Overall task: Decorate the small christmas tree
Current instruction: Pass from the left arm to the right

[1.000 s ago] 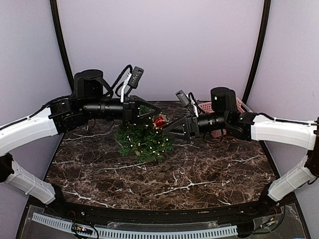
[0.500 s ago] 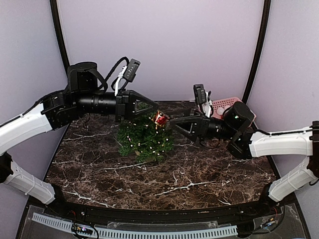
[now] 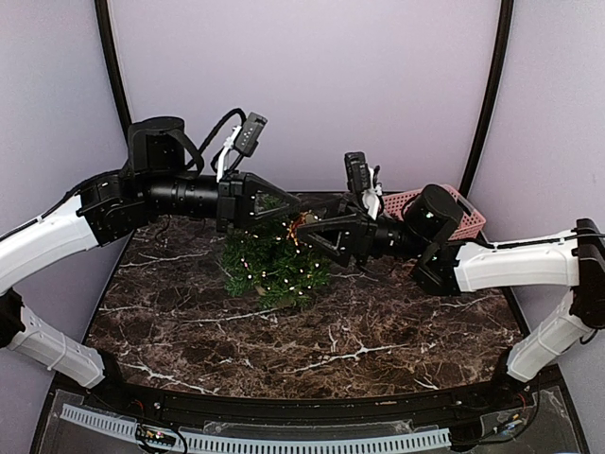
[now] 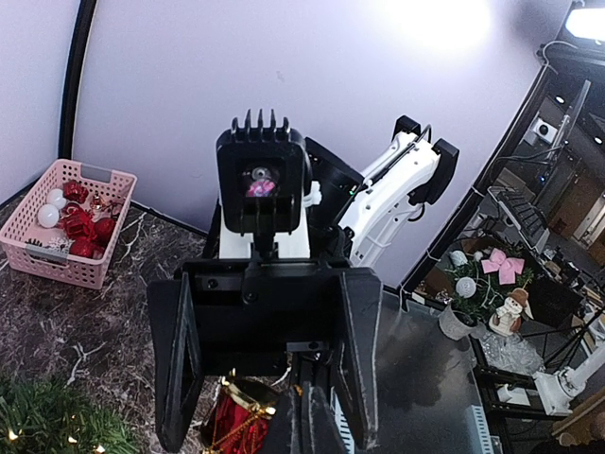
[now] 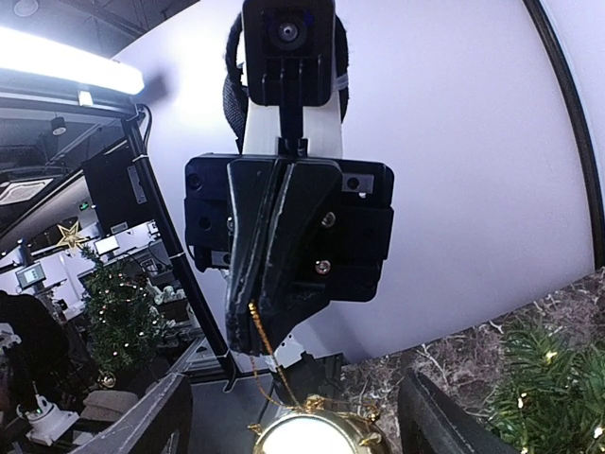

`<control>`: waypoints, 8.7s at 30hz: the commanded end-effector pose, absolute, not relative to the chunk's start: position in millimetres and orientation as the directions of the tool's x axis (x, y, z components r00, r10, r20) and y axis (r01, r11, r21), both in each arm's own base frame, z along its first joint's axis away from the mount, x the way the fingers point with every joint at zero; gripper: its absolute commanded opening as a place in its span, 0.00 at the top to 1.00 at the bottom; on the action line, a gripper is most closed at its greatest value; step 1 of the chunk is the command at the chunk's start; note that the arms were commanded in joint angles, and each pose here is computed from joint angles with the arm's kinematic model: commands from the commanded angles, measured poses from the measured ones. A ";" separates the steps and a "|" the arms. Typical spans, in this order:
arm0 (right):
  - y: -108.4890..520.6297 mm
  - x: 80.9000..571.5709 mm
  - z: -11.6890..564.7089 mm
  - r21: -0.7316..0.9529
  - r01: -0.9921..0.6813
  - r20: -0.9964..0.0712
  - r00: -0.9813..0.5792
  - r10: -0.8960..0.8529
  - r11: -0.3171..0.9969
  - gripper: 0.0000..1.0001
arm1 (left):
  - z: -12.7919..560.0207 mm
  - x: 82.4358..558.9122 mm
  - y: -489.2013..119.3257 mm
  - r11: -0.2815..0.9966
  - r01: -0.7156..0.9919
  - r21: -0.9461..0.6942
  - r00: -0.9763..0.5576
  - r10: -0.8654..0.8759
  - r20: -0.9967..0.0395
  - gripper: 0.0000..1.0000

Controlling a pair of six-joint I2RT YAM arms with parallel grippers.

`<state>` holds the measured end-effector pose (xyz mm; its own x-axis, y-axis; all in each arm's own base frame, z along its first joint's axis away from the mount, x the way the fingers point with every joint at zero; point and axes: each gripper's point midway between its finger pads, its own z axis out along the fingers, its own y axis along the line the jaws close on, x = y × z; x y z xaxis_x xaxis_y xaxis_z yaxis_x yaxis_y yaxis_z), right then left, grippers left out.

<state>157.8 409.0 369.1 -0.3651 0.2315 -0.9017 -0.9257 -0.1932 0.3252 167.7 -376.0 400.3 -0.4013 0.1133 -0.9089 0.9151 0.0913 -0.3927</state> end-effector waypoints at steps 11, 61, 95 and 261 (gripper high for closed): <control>414.4 148.0 376.8 0.275 -0.937 -0.910 -0.326 0.254 -0.216 0.44 | 428.5 161.3 -368.5 0.074 0.923 -0.377 -0.382 0.059 -0.922 1.00; 408.1 147.9 370.3 0.338 -0.929 -0.871 -0.369 0.323 -0.150 0.13 | 436.5 154.0 -355.4 0.031 0.911 -0.412 -0.413 0.023 -0.910 1.00; 415.2 161.3 385.9 0.416 -0.909 -0.826 -0.367 0.427 0.024 0.32 | 436.3 160.1 -352.7 0.065 0.909 -0.411 -0.411 -0.006 -0.911 1.00; 408.6 140.1 372.7 0.046 -0.947 -0.988 0.004 0.153 0.319 0.64 | 400.1 197.0 -293.6 0.328 0.846 -0.419 -0.428 -0.050 -0.902 0.24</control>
